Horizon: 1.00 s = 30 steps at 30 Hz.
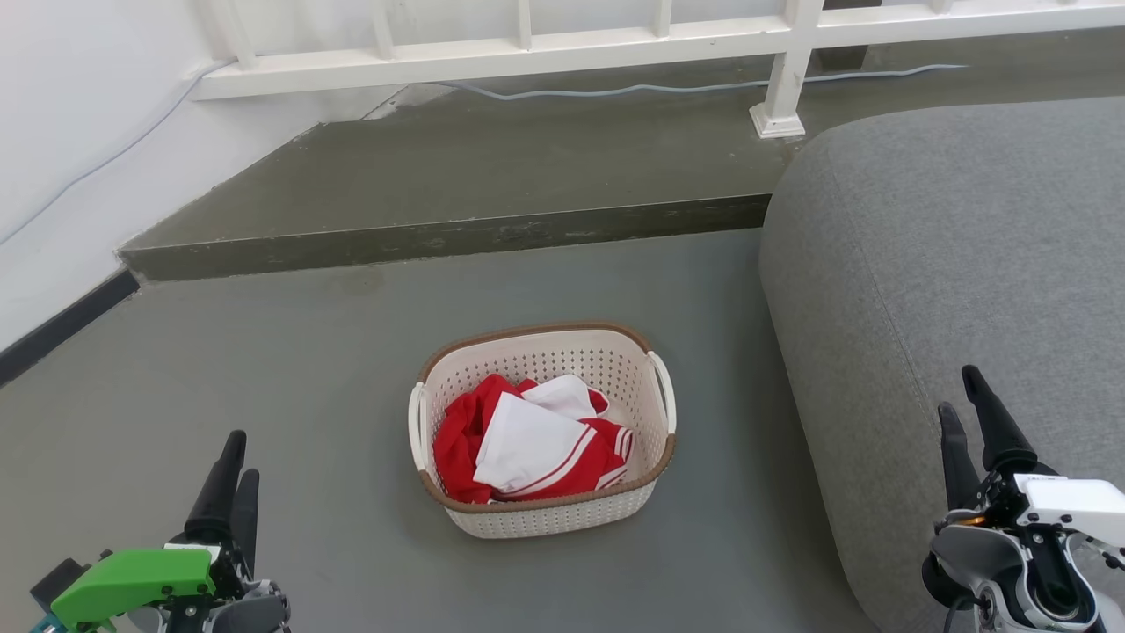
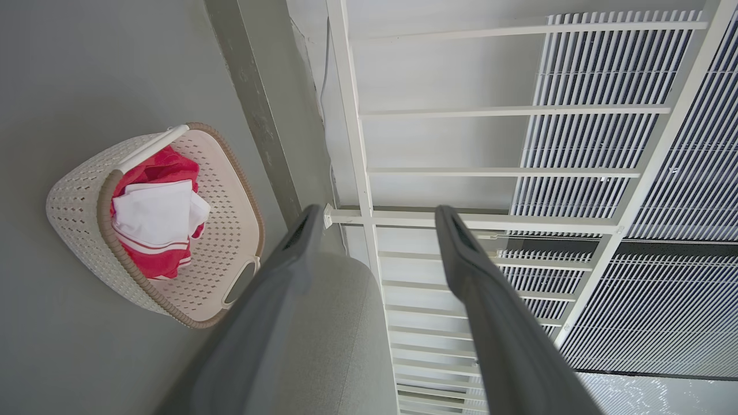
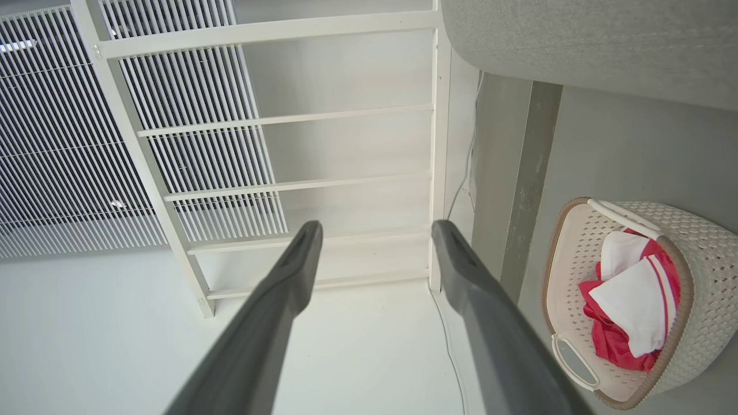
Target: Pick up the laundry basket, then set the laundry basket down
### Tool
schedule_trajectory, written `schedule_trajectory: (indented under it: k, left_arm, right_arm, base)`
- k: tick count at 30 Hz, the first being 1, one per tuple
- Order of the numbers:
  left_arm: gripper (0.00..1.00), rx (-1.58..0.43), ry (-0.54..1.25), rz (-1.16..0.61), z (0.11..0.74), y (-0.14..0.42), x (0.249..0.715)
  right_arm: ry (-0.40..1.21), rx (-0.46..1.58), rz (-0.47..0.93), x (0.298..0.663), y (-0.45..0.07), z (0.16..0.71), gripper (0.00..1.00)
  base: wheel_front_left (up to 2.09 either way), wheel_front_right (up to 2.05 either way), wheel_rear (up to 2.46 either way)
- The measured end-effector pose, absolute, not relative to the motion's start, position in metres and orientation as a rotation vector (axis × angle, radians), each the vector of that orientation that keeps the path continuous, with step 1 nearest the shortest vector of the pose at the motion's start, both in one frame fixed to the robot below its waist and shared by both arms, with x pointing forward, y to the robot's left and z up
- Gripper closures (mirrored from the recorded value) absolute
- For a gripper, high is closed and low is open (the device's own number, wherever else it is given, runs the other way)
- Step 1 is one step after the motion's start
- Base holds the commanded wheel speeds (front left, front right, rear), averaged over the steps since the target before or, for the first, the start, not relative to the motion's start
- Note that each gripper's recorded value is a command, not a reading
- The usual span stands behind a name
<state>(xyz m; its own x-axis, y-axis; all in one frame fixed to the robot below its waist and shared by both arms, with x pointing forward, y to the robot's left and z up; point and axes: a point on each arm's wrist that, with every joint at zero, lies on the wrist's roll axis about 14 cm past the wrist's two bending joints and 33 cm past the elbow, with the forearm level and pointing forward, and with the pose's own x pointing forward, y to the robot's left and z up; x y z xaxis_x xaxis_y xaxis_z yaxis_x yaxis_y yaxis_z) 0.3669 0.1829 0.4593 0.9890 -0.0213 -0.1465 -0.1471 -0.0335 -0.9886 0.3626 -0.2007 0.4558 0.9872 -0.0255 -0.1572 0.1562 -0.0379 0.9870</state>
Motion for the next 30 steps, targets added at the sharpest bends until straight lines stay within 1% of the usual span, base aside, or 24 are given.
schedule_trajectory:
  k: [11, 25, 30]
  left_arm:
    - [0.0, -1.555, 0.094, 0.093, 0.469, 0.183, 0.371]
    - [0.0, -1.317, 0.089, 0.055, 0.479, 0.184, 0.379]
    - [0.0, -1.221, 0.102, 0.037, 0.479, 0.181, 0.38]
  right_arm:
    - [0.061, 1.565, -0.123, 0.369, -0.201, 0.47, 0.0]
    - [0.034, 1.364, -0.062, 0.379, -0.199, 0.49, 0.0]
    - [0.045, 1.246, -0.039, 0.38, -0.198, 0.493, 0.0]
  base:
    - [0.0, 0.0, 0.0]
    - [0.0, 0.0, 0.0]
    - [0.0, 0.0, 0.0]
